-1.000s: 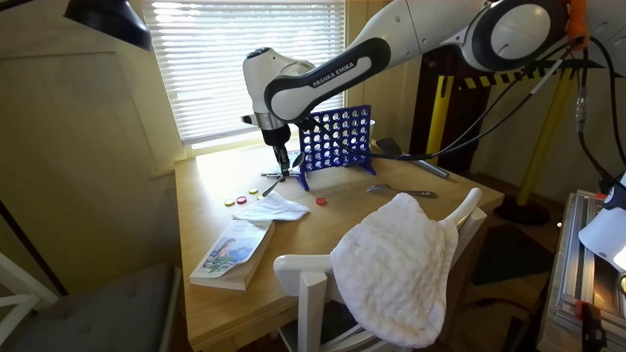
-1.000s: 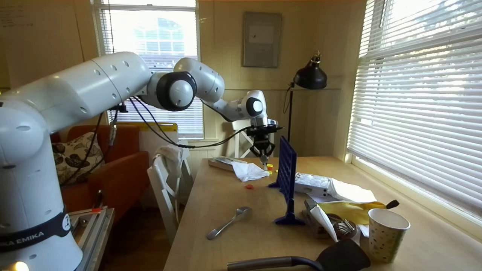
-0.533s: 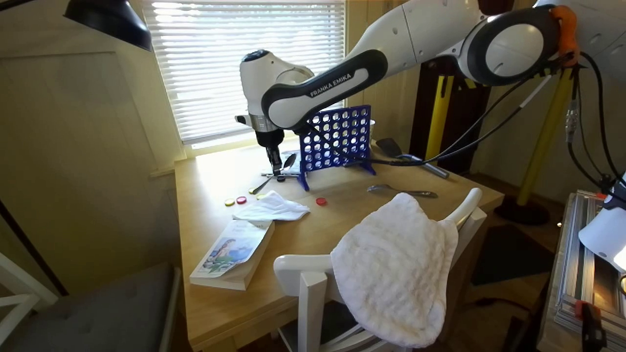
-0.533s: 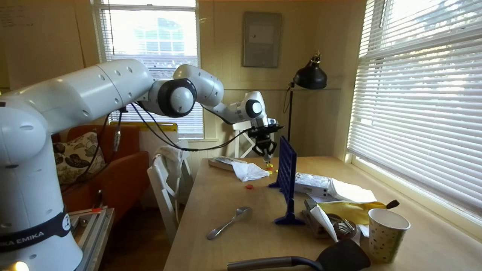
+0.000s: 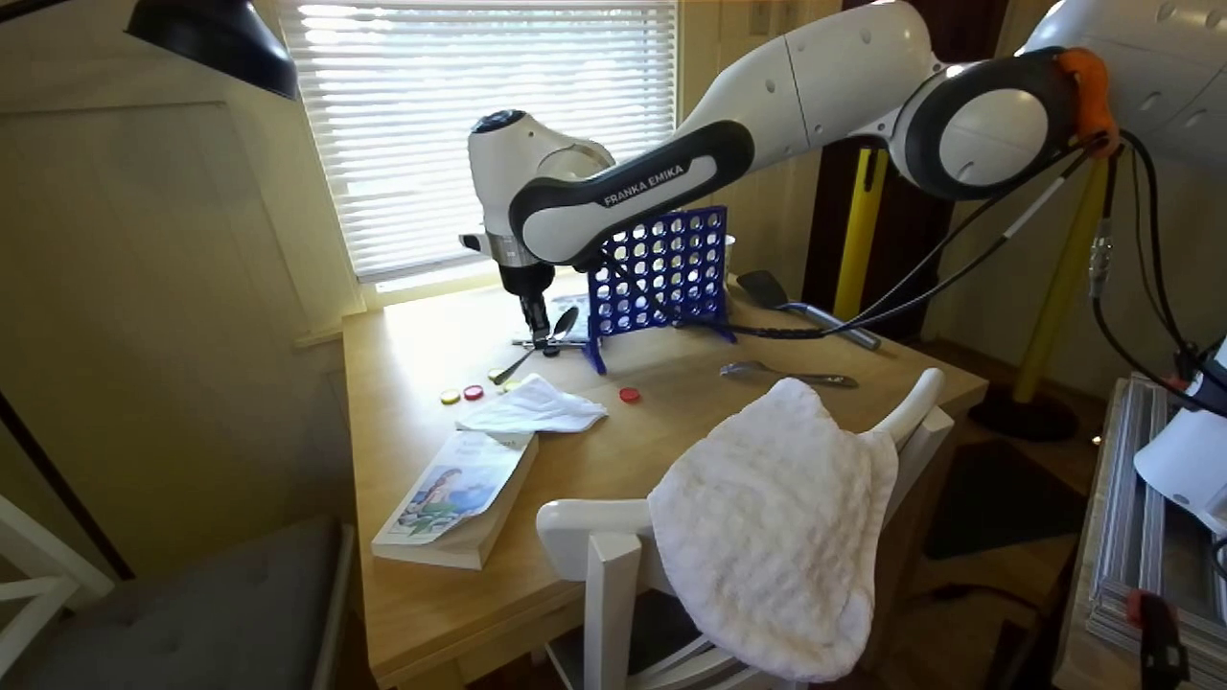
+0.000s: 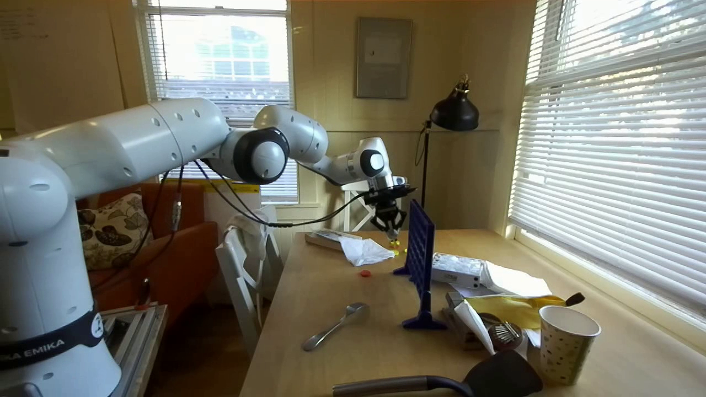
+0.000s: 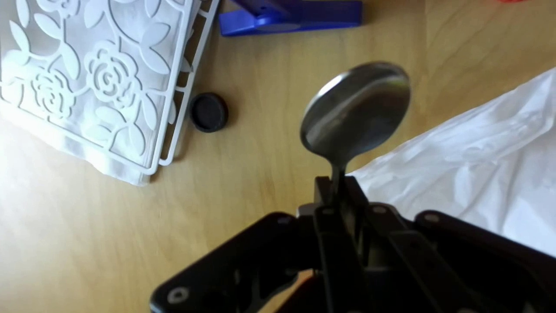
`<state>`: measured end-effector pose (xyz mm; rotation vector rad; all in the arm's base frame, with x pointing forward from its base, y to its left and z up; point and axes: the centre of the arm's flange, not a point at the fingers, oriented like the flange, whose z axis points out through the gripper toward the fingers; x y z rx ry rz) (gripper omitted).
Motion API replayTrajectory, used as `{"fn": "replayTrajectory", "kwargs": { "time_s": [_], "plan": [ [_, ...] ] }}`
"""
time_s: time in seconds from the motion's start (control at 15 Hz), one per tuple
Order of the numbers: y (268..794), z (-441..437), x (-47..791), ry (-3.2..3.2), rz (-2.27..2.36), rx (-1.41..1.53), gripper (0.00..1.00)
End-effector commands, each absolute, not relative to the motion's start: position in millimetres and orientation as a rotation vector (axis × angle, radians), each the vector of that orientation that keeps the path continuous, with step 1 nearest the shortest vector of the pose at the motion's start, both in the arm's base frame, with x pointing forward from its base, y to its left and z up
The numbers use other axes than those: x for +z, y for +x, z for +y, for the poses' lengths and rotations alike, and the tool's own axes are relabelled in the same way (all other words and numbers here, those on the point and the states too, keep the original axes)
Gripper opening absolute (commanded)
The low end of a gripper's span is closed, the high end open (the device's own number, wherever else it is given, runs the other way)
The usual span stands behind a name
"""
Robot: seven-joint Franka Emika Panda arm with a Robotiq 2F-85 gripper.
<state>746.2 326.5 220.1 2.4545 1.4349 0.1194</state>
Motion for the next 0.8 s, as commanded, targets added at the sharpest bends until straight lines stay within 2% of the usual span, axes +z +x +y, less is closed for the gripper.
{"fn": "replayTrajectory", "kwargs": {
  "time_s": [0.0,0.73],
  "plan": [
    [770.9,339.6,222.1,2.457,1.445,0.035,0.02],
    [729.5,314.7,223.8,2.447,1.394,-0.357,0.02]
  ]
}}
